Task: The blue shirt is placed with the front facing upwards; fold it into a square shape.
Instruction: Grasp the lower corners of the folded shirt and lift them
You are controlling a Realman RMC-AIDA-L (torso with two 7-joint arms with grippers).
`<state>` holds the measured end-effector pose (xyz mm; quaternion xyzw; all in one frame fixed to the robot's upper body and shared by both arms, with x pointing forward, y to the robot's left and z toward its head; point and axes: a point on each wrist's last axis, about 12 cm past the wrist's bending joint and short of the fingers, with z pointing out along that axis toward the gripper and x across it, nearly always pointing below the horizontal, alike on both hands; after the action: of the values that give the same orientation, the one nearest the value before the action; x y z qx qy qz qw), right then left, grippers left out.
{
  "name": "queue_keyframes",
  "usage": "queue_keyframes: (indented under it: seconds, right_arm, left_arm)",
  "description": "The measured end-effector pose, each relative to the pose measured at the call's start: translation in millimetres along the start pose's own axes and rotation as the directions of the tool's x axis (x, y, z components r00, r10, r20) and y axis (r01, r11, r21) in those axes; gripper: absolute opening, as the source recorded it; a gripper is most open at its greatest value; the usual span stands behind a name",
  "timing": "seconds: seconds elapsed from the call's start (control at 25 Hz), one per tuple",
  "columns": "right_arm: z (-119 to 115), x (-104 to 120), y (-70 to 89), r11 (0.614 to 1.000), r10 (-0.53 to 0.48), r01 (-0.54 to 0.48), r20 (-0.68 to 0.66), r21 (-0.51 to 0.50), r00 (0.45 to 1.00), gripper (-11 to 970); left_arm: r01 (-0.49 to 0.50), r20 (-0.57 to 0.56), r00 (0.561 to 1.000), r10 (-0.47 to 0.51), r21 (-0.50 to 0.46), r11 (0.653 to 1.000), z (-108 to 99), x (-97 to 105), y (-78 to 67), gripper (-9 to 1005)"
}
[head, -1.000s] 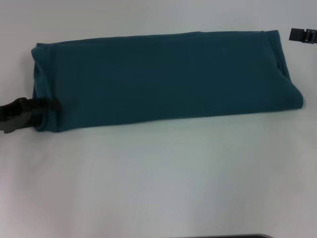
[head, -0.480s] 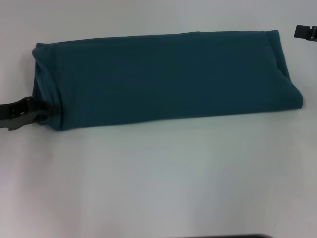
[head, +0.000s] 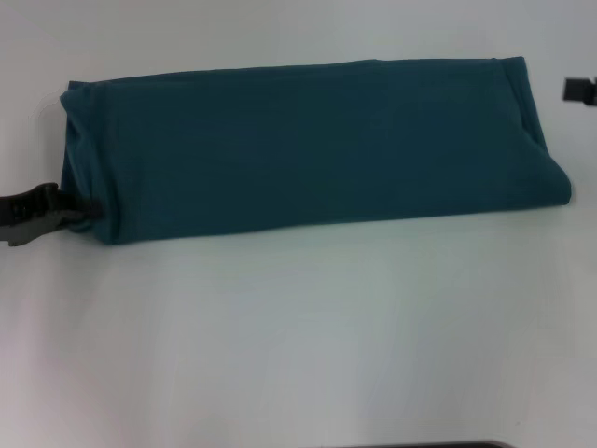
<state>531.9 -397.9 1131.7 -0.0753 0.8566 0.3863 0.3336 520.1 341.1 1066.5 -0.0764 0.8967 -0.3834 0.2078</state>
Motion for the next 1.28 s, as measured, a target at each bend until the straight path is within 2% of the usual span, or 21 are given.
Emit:
queue_keyframes:
  seconds: [0.2,0.36,0.56,1.08,1.28]
  right_arm:
    - [-20,1,-6.2,0.997,0.057,-0.053,-0.093,0.051,0.994,787]
    - [-25,5,-13.8,0.987,0.114,-0.094,-0.149,0.13,0.982,785]
    - [-15,10,-18.4,0.976,0.138,-0.101,-0.192,0.191,0.972,783]
    - [22,19,-18.5,0.973,0.197,-0.161,-0.224,0.168,0.954,777]
    - [25,21,-19.9,0.97,0.204,-0.165,-0.227,0.181,0.952,775]
  left_arm:
    - [-0.031,-0.005,1.0,0.031,0.024,0.999,-6,-2,-8.0,21]
    - [-0.049,-0.016,0.999,0.05,0.047,0.998,-6,-3,-13.8,21]
    - [-0.074,-0.006,0.997,0.075,0.086,0.994,-9,-7,-22.6,21]
    - [-0.086,-0.001,0.996,0.086,0.095,0.992,-13,-10,-26.0,20]
    - [-0.087,0.001,0.996,0.087,0.095,0.992,-12,-11,-26.3,20]
